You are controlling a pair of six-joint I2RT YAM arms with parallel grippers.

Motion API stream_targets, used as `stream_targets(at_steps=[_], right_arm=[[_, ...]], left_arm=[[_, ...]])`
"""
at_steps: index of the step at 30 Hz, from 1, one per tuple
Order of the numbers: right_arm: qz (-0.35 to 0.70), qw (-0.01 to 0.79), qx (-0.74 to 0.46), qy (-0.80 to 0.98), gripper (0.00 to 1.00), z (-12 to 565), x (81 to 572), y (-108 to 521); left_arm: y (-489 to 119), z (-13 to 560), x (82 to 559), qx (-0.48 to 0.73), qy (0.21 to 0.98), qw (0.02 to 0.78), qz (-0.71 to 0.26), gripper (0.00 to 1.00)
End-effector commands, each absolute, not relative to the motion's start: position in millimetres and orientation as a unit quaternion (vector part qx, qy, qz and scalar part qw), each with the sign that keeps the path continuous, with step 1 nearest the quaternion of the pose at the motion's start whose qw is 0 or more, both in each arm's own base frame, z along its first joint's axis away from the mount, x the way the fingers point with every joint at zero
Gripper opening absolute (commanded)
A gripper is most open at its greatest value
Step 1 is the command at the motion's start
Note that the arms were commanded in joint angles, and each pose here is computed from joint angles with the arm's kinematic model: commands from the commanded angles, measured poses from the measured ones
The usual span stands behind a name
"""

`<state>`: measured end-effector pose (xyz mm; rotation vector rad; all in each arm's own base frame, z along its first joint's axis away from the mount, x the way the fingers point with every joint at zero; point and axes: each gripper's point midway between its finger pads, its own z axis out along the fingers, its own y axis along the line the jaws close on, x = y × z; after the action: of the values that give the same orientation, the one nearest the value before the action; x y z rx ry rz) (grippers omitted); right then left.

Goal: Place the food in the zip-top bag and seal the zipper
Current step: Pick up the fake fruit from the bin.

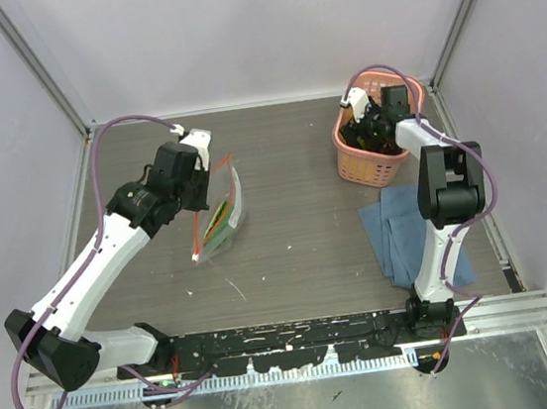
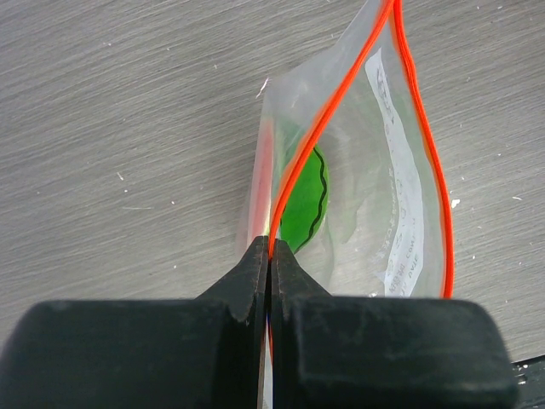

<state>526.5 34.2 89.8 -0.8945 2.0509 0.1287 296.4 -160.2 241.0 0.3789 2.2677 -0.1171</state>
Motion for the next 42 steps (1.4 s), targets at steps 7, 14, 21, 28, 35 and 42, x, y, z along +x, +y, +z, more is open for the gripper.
stream_targets(at_steps=[7, 14, 21, 28, 35, 42], right_arm=[[0.049, 0.427, -0.417, 0.801, 0.87, 70.2, 541.7, 32.8], [0.051, 0.406, -0.419, 0.811, 0.89, 54.4, 537.9, 29.4], [0.046, 0.396, -0.41, 0.82, 0.85, 52.8, 538.3, 25.6], [0.037, 0.457, -0.377, 0.805, 0.68, 105.2, 543.7, 29.3], [0.039, 0.516, -0.345, 0.783, 0.58, 160.0, 538.9, 35.4], [0.018, 0.551, -0.29, 0.782, 0.53, 192.9, 527.5, 26.8]], left_arm=[[-162.2, 262.6, 301.6, 0.141, 0.889, 0.431, -0.063, 0.0], [-162.5, 262.3, 301.2, 0.142, 0.889, 0.43, -0.064, 0.0], [-162.7, 262.7, 301.0, 0.142, 0.889, 0.43, -0.065, 0.0], [-162.0, 262.6, 301.5, 0.14, 0.89, 0.43, -0.065, 0.0], [-162.4, 266.2, 299.6, 0.139, 0.887, 0.434, -0.073, 0.0], [-162.1, 268.6, 298.8, 0.136, 0.886, 0.436, -0.079, 0.0]])
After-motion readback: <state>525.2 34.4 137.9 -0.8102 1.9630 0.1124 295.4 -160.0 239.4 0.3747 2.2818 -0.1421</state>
